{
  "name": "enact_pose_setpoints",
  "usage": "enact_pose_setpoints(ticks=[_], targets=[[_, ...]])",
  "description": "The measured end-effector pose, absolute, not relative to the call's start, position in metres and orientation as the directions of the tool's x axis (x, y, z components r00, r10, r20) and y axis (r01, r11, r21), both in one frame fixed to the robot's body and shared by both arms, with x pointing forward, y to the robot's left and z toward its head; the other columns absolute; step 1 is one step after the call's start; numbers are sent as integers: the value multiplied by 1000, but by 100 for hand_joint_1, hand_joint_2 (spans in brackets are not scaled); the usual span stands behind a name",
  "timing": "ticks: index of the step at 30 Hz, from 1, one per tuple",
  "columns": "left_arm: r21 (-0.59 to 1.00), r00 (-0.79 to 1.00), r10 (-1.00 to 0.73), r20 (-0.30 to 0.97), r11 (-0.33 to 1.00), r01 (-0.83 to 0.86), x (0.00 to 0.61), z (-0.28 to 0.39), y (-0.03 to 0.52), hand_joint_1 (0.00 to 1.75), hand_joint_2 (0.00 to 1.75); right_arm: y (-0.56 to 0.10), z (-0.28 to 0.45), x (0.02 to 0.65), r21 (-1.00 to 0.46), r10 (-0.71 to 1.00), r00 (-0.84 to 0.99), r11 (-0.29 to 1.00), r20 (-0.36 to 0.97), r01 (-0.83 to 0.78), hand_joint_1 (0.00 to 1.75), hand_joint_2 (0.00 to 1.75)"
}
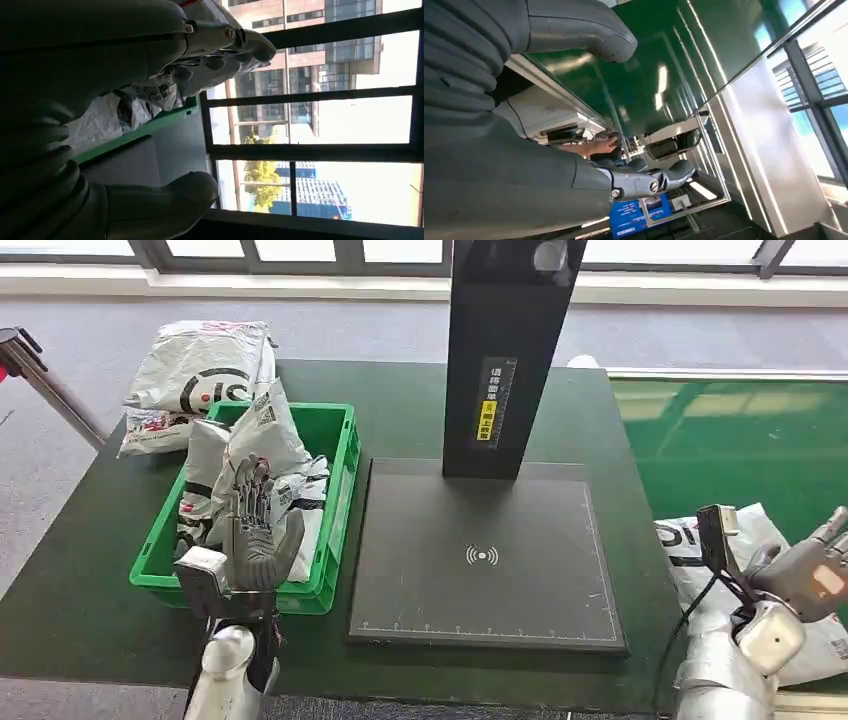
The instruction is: Moved the parcel from conveyor to table for the left to box.
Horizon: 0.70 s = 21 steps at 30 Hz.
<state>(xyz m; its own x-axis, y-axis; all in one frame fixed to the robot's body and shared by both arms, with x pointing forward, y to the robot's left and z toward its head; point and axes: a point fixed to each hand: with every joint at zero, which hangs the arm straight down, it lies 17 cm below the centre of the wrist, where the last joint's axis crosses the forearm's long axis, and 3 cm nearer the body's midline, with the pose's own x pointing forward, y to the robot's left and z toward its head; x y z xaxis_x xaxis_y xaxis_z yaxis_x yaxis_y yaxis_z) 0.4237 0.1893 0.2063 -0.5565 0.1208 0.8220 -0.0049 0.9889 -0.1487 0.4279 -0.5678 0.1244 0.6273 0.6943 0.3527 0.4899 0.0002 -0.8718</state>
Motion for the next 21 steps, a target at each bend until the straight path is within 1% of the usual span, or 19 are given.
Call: enact_pose_setpoints(ticks=[5,11,20,21], targets=[[-143,-565,114,817,990,-7,422,209,194,0,175,-575,81,423,-900,605,697,81,385,427,0,175],[-129,-566,107,817,992,1,421,208,194,0,175,-570,34,419,-939,575,745,147,337,311,0,175],[-123,-567,102,818,992,2,421,208,195,0,175,-556,-11,414,-958,551,788,224,276,179,0,175],[-122,-567,102,818,993,2,421,208,195,0,175,-554,-15,413,-959,551,790,232,270,165,10,175]])
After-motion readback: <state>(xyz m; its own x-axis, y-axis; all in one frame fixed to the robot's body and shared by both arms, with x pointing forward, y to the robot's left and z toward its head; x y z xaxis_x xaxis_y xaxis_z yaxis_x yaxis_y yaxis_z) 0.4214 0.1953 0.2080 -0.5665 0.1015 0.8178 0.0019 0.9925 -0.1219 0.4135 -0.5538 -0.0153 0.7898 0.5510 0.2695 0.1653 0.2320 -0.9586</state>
